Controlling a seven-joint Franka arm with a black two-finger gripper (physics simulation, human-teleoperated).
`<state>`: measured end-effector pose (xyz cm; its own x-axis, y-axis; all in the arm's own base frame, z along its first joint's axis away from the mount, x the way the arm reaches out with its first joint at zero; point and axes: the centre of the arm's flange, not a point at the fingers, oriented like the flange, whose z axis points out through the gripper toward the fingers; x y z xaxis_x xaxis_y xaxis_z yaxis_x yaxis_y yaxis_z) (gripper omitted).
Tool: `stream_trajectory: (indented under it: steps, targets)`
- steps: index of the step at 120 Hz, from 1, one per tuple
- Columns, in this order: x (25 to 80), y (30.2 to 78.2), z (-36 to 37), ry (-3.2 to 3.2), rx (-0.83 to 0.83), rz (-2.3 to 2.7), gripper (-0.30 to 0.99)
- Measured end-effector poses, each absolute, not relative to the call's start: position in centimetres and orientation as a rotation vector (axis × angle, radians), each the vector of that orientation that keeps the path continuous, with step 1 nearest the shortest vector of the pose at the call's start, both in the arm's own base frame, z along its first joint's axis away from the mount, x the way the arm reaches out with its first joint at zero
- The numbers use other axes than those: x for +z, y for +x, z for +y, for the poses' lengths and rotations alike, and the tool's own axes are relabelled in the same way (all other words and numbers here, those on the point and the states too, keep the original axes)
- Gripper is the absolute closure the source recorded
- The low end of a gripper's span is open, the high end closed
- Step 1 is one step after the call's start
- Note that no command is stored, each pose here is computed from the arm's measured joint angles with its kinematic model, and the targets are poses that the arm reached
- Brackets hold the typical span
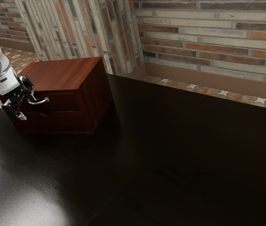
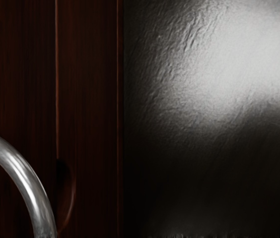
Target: Pull the drawer handle with one arm to open the drawer
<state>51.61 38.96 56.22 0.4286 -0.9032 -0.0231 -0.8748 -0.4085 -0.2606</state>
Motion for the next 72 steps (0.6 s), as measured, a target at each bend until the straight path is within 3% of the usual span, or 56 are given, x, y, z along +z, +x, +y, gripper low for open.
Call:
stream_trajectory:
  steps: [26,72]
  targets:
    - [55.68,51.81,39.22,-2.453,-0.175,1.560,0.06]
    - [56.14,51.76,39.01,-2.446,-0.181,1.559,0.27]
